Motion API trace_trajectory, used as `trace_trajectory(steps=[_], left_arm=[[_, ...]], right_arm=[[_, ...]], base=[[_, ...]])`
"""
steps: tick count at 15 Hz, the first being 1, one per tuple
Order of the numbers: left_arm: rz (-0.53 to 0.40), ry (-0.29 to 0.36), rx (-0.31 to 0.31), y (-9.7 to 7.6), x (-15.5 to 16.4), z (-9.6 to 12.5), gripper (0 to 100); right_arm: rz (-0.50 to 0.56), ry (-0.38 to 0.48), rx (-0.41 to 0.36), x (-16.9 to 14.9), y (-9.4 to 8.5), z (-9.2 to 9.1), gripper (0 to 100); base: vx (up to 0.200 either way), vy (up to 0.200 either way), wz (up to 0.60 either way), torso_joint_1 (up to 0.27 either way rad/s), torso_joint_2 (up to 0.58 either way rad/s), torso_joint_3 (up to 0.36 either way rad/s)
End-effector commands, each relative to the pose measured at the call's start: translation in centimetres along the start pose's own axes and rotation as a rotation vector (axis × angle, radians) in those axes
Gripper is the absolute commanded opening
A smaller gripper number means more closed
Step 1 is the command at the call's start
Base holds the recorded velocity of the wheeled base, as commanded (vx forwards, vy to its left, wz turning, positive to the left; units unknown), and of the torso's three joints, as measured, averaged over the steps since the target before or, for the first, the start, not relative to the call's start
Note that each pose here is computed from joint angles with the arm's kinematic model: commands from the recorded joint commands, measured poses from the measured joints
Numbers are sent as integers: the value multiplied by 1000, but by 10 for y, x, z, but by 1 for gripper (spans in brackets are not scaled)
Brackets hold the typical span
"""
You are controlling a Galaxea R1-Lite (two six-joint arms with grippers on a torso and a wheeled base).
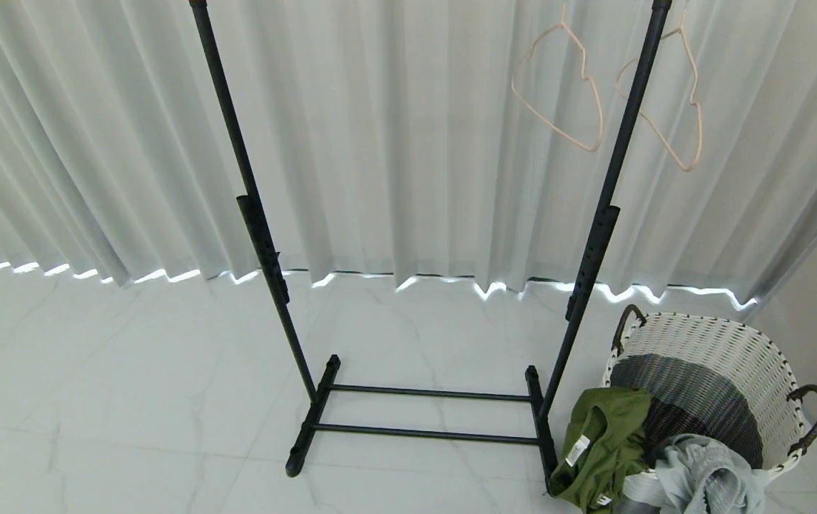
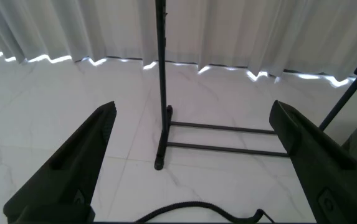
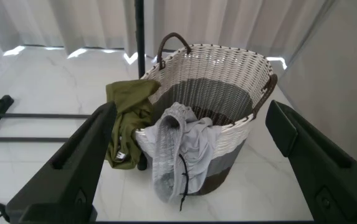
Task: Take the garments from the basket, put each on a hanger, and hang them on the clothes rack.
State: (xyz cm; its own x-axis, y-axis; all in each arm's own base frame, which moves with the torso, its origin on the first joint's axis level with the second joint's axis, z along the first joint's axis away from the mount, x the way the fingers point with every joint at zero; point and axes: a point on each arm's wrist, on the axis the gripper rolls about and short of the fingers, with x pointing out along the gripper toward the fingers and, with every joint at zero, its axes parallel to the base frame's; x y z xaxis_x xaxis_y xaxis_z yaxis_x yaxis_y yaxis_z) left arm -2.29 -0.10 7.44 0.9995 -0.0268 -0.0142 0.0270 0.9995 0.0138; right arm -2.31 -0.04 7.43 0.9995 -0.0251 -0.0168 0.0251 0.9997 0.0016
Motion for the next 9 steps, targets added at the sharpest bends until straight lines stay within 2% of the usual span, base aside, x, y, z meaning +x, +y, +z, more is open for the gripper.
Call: trace_trajectory(steps=[1, 6, 9], left_arm=[[1, 0, 1, 0, 0, 0, 100], [-1, 0, 1, 0, 0, 0, 100], [1, 0, 1, 0, 0, 0, 100]], right_arm=[[1, 0, 1, 0, 0, 0, 100], [1, 0, 1, 0, 0, 0, 100], [1, 0, 1, 0, 0, 0, 100]], base=[[0, 0, 0, 0, 0, 0], [0, 0, 0, 0, 0, 0], [200, 0, 0, -40, 220, 175]])
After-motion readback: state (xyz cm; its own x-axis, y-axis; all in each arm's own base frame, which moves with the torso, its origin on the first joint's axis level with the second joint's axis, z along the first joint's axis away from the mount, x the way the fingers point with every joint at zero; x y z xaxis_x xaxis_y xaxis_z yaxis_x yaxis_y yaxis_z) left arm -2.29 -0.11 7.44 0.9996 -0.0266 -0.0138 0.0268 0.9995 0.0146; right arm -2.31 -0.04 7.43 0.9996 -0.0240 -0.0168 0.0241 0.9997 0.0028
